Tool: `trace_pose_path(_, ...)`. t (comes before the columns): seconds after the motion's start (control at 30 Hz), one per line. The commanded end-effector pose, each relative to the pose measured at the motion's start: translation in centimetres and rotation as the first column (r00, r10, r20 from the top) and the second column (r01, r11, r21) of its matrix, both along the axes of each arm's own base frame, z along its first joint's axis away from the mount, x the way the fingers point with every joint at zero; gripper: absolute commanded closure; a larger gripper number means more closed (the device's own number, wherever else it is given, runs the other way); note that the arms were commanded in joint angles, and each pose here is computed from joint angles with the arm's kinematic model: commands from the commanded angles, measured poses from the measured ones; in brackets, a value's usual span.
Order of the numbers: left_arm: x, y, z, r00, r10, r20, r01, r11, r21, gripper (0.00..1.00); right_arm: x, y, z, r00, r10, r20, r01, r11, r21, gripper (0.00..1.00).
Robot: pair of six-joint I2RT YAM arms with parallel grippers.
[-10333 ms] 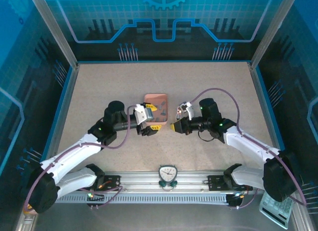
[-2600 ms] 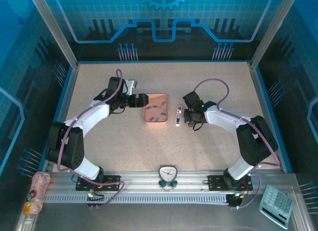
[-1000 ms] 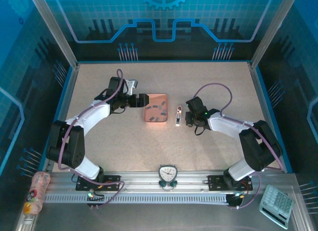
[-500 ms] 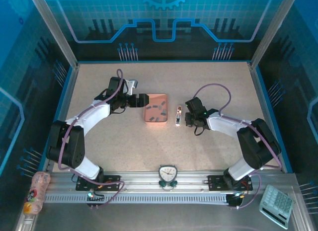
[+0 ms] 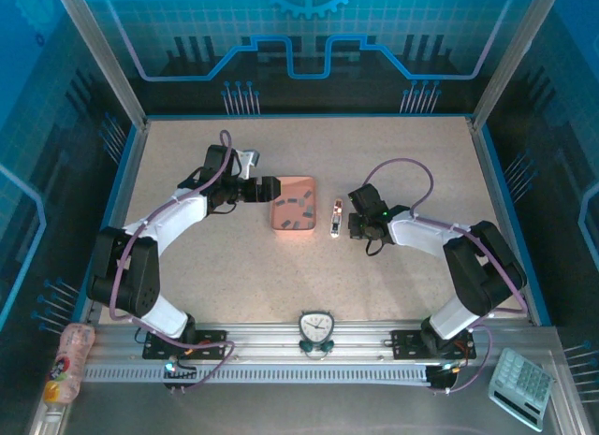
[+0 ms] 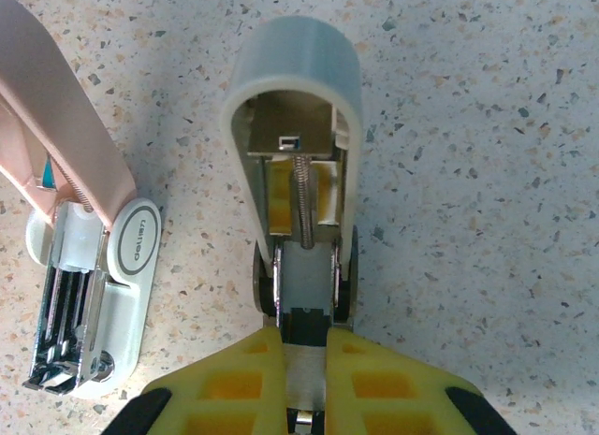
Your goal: Load the staples into the stapler
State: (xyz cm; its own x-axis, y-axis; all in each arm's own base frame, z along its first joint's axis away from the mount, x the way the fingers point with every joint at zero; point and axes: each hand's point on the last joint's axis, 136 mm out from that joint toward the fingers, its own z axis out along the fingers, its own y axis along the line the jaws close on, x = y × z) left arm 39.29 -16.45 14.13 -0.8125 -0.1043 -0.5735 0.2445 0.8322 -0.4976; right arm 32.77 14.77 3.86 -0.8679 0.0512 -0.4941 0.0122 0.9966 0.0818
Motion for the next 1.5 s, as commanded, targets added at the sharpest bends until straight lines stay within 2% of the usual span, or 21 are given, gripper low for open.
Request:
trace_pose_path(0.0,0.0,0.0,-0.1,1.000,-0.020,0.008,0.020,1.000,-0.007,0.11,-0.3,-0.5,-0.6,1.000,-0.005,-0.006,0.005,1.000,-0.021,0.84)
trace_pose_path(0.13,0.0,0.0,-0.1,1.000,-0.021,0.009,0.021,1.000,-0.007,0.11,-0.2,-0.4,-0.1,1.000,-0.003,0.005,0.003,1.000,-0.016,0.74)
trace_pose_path(0.47,-0.1,0.0,0.6,1.000,-0.007,0.016,0.008,1.000,-0.023,0.11,-0.3,-0.2,6.5,0.992,0.019,0.125,-0.020,1.000,0.014,0.67)
trace_pose_path(0.53,-0.1,0.0,0.5,1.000,0.003,0.004,-0.003,0.999,-0.036,0.11,-0.9,-0.1,7.2,0.993,0.030,0.115,-0.032,0.999,0.018,0.66)
trace_pose_path(0.57,-0.1,-0.1,0.6,1.000,0.006,-0.002,-0.006,0.999,-0.045,0.11,-0.6,0.5,8.6,0.992,0.037,0.124,-0.043,0.998,0.048,0.65)
trace_pose_path(0.77,-0.2,-0.4,-0.1,0.998,0.017,-0.064,-0.022,0.997,-0.078,0.11,-0.9,3.7,10.8,0.987,0.137,0.086,-0.144,0.987,0.077,0.64)
trace_pose_path(0.93,-0.3,-0.4,-1.5,0.985,0.039,-0.166,-0.057,0.993,-0.106,0.12,-0.1,7.3,11.8,0.970,0.238,0.050,-0.243,0.963,0.120,0.62)
trace_pose_path(1.07,0.1,0.9,-1.9,0.969,0.106,-0.223,-0.138,0.981,-0.136,0.13,1.3,10.8,11.7,0.923,0.382,0.047,-0.385,0.916,0.115,0.61)
trace_pose_path(1.27,-0.4,3.9,-1.4,0.955,0.177,-0.239,-0.217,0.965,-0.149,0.13,3.9,15.8,10.2,0.777,0.629,-0.013,-0.626,0.776,0.080,0.60)
trace_pose_path(1.47,-1.1,7.0,-1.4,0.936,0.254,-0.246,-0.296,0.943,-0.152,0.13,6.3,18.3,8.0,0.679,0.732,-0.055,-0.731,0.682,0.041,0.59)
